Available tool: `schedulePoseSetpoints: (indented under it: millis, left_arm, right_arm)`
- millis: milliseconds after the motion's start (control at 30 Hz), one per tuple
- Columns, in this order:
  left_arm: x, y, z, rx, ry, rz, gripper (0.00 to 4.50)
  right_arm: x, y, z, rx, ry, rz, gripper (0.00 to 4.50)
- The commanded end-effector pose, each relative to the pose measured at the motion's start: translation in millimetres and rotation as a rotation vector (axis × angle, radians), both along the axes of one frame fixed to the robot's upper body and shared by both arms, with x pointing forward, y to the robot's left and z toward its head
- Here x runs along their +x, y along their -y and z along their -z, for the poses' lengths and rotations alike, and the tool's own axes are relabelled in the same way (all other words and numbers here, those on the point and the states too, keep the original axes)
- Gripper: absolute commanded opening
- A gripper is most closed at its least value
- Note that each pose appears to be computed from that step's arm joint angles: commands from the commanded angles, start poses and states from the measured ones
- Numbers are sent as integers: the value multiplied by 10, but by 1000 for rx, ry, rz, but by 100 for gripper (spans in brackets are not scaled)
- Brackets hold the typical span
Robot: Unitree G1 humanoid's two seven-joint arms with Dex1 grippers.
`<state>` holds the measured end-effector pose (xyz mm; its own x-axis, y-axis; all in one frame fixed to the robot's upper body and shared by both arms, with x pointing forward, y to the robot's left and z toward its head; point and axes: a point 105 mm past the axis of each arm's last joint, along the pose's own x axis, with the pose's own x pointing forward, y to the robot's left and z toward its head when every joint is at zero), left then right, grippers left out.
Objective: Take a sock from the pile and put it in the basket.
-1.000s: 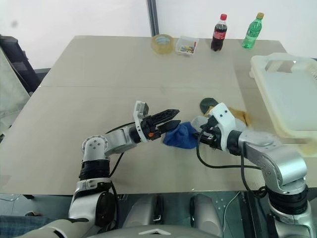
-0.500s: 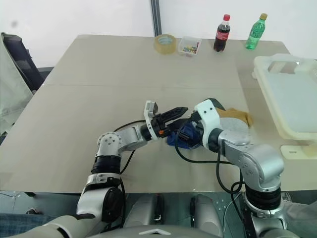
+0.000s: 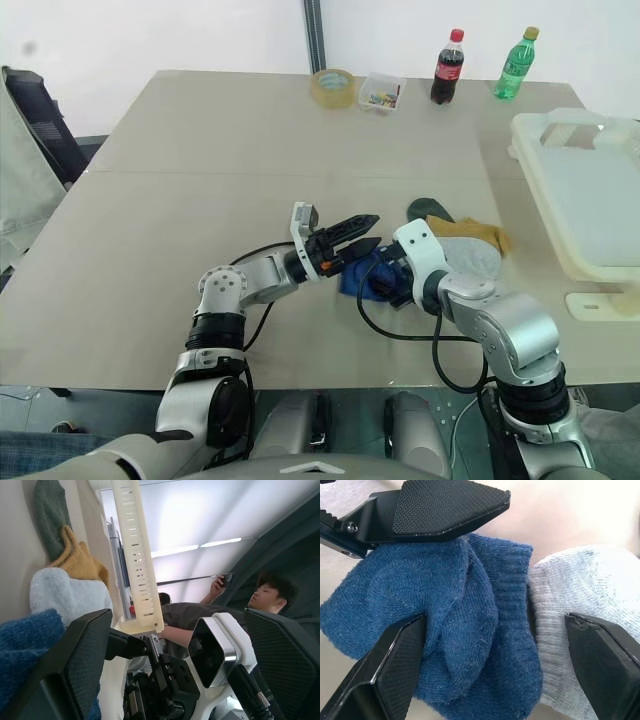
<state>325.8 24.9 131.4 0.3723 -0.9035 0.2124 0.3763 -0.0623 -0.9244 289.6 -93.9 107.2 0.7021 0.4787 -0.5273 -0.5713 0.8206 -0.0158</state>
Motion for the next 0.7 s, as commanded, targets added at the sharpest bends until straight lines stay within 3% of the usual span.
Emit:
schedulePoseSetpoints:
  millis: [33,133,200,300,333,700]
  left_arm:
    - [7,-27,-77,-29,30,-14,450]
    - [10,-27,-83,-29,32,-16,450]
    - [2,-32,-85,-28,35,-15,450]
    - [-10,-46,-84,-24,39,-15,450]
    - [-14,-55,-86,-24,40,-16,450]
    - [-89,-314,-147,8,88,-53,450]
  right_arm:
    - [-4,-9,-48,-12,40,-16,391]
    - [-10,-33,-64,-20,59,-40,273]
    - [-25,-58,-57,-23,64,-61,161]
    - [-53,-84,-16,-17,47,-73,28]
    - [-66,-89,10,-12,32,-73,6]
    - [-187,-203,115,45,-66,-126,6]
